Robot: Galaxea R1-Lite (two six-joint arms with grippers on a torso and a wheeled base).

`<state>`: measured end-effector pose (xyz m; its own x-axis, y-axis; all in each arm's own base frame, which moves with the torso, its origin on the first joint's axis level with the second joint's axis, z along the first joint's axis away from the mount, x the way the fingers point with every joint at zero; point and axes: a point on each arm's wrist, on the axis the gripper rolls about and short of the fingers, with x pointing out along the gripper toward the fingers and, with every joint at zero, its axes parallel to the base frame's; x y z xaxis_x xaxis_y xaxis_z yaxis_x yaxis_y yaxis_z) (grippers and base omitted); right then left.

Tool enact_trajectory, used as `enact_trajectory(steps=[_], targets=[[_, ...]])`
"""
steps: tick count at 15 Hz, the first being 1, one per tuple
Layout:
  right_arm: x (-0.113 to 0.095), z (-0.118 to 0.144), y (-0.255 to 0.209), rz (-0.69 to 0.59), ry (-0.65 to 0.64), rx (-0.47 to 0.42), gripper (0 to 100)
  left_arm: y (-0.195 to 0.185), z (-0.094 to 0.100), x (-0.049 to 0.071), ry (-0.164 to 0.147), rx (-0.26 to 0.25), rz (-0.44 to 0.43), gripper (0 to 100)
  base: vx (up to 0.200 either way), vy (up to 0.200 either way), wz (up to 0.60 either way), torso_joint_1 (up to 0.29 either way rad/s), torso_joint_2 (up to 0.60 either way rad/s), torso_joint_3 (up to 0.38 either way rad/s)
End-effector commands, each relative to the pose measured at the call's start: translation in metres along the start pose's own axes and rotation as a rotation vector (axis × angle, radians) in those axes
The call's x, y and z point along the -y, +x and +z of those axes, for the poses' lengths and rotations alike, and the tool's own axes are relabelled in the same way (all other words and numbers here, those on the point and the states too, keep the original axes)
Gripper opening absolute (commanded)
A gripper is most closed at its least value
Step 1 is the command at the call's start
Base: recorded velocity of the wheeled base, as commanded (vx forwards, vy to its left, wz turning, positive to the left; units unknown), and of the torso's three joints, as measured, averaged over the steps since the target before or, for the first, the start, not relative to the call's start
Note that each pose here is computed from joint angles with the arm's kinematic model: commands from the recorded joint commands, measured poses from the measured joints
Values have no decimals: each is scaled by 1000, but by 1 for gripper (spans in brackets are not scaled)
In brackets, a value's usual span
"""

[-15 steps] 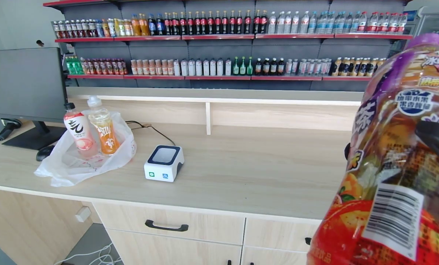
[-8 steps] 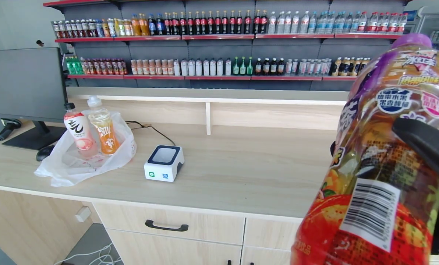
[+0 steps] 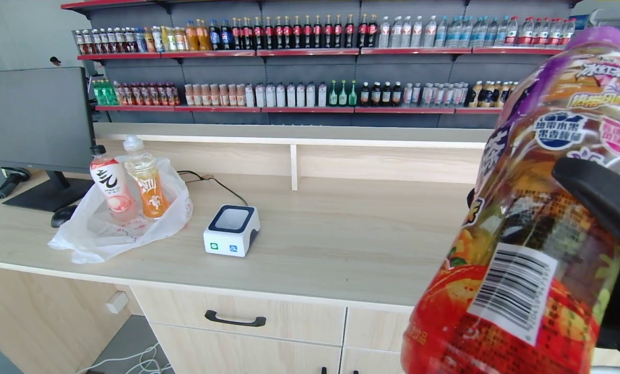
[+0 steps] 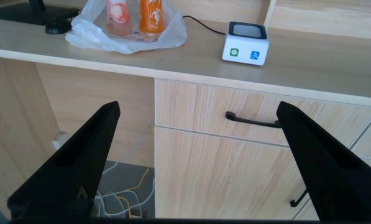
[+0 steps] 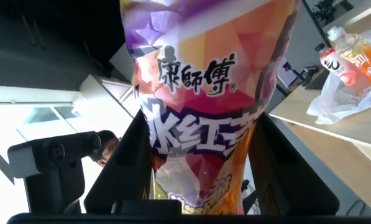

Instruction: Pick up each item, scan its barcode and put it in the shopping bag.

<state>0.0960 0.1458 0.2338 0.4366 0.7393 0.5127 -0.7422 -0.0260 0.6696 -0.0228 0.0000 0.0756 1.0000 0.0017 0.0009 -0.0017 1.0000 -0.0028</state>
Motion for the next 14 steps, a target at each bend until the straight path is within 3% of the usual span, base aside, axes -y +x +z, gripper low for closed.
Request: enact_trajectory(steps=[1, 3, 4, 5, 8, 12, 14], targets=[[5, -3, 10, -5, -70, -10, 0, 0, 0, 0, 0, 1, 1, 100, 0, 0, 0, 0, 0, 0], [31, -8, 14, -101, -264, -40, 0, 0, 0, 0, 0, 1, 0, 100, 0, 0, 0, 0, 0, 0], [57, -7, 22, -187, -433, -54, 0, 0, 0, 0, 0, 1, 0, 100, 0, 0, 0, 0, 0, 0], [65, 2, 31, -208, -492, -20, 0, 0, 0, 0, 0, 1, 1, 100, 0, 0, 0, 0, 0, 0], [75, 18, 39, -238, -588, 31, 0, 0, 0, 0, 0, 1, 0, 100, 0, 0, 0, 0, 0, 0], [93, 21, 12, -379, -844, -43, 0, 0, 0, 0, 6, -1, 0, 100, 0, 0, 0, 0, 0, 0], [105, 33, -3, -499, -953, -38, 0, 0, 0, 0, 6, -1, 0, 100, 0, 0, 0, 0, 0, 0]])
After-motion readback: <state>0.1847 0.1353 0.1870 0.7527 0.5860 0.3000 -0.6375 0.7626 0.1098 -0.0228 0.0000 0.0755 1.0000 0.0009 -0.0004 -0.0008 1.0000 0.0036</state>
